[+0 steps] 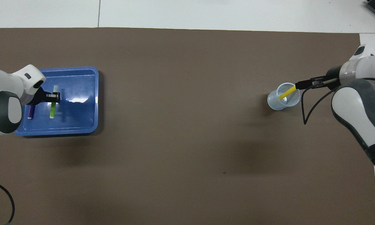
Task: Right arm passes pens to left for tray arrangement
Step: 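Reach the right gripper into the cup toward the yellow pen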
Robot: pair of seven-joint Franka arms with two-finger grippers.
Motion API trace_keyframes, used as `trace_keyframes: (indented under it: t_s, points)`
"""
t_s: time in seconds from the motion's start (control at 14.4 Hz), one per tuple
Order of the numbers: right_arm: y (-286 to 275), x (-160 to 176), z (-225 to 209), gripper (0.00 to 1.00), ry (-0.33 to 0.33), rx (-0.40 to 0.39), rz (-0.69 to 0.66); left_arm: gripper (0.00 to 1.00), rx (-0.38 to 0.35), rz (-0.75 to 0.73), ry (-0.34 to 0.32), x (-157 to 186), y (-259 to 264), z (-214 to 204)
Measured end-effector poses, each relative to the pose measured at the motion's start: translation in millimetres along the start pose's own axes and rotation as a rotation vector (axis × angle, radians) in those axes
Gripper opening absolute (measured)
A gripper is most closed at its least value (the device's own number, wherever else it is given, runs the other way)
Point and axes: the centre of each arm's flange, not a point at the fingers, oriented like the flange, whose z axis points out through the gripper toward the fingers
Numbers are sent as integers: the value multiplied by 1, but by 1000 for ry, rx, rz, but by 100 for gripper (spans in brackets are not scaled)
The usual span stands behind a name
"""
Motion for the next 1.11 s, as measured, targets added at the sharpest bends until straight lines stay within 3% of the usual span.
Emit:
trace_keyframes:
  t_s: [0.07, 0.21, 0.42, 0.69, 1.11]
  points:
    - [-1, -1, 5, 87, 1, 1, -1, 18, 10, 8, 1, 0, -1, 0]
    - [-3, -2, 12, 74, 3, 1, -5, 18, 19, 14, 7, 0, -3, 0]
    - [-7, -6, 22, 69, 10, -3, -8, 18, 21, 14, 7, -2, -4, 3]
    - [-7, -7, 23, 52, 7, -9, -15, 18, 22, 9, 10, -6, -7, 9]
    - [-7, -7, 23, 44, 5, -16, -22, 18, 20, 8, 6, -12, -7, 16]
